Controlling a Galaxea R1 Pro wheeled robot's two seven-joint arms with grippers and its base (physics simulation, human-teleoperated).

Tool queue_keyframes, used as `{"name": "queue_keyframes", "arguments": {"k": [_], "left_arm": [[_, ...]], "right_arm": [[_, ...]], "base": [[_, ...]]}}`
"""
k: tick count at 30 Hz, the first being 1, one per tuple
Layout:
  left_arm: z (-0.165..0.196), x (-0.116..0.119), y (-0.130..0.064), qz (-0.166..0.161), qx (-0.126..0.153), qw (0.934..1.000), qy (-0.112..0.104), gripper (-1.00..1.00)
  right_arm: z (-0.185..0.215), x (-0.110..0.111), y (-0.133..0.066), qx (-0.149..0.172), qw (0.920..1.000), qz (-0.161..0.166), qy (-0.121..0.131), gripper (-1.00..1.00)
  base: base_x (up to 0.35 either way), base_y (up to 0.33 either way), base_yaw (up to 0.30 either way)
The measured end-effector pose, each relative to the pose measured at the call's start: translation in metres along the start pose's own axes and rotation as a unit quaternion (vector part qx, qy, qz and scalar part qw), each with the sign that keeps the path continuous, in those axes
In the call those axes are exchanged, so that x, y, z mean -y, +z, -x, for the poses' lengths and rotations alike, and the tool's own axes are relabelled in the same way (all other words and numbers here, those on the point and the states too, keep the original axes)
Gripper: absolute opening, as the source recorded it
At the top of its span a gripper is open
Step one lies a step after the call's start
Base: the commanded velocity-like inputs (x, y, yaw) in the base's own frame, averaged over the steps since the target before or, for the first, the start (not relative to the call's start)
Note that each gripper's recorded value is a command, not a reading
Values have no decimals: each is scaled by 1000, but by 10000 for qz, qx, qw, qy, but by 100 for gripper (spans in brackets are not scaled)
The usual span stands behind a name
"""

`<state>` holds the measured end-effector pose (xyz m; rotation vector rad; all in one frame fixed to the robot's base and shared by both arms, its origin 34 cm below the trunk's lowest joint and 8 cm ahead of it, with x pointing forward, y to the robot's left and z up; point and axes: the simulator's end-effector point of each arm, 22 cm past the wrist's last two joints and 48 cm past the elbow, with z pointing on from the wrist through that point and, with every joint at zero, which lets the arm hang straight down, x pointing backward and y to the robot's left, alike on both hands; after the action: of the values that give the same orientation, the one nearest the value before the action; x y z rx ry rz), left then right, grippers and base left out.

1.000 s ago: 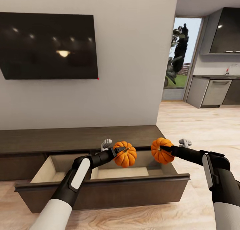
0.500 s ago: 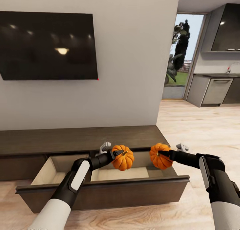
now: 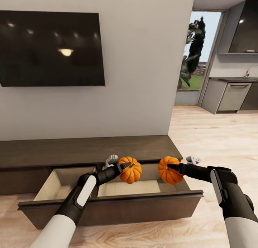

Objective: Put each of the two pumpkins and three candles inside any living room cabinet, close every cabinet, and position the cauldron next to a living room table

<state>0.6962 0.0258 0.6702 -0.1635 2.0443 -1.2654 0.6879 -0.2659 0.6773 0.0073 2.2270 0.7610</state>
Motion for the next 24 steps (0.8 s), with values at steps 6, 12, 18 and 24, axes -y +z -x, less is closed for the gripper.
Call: {"name": "queue_keyframes", "arguments": {"k": [6,12,18,24], "left_arm": [[2,-3,0,49,131,9999,67,-100],[-3,-14,0,154,100,9998,-1,-100],[-10,-24,2,239,53,9997,-95,-100],[-13,-30,9,365,-136,9991,-144,-100]], "right_arm": [[-4,3,3,-34,10000,-32,-12,-100],[-9,6,5,-73,9999,-73,1,-100],[-23,13,12,-229,9996,-82,157,-100],[-27,15,14,-267,9994,-89,216,-100]], "base": [[58,-93,0],[140,-204,92],[30,-42,261],[4,-5,261]]}}
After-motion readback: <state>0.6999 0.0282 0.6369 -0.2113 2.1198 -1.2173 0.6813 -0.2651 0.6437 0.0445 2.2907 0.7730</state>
